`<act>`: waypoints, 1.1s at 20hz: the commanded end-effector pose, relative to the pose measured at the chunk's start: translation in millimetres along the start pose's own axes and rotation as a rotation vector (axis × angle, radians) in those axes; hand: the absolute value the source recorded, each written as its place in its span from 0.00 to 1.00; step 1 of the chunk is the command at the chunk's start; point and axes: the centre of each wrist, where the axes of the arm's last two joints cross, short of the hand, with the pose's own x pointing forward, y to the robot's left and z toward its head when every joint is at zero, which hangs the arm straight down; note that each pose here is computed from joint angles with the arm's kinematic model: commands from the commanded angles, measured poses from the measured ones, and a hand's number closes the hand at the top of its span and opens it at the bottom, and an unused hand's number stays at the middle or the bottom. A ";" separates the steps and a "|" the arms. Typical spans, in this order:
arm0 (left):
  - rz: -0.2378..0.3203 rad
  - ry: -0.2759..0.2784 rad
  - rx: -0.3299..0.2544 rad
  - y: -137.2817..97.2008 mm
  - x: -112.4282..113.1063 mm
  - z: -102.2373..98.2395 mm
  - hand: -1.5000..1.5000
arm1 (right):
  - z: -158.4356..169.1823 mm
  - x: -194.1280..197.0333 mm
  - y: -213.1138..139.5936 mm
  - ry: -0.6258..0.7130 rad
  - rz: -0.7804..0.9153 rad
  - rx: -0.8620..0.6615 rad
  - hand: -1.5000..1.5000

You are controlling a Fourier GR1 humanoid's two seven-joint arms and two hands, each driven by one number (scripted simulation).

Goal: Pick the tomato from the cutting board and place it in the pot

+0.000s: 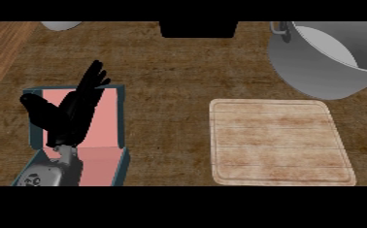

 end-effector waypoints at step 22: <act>0.001 -0.013 0.000 -16.7 0.5 -2.1 0.50 | -91.1 -9.9 139.3 0.277 -0.191 0.302 0.00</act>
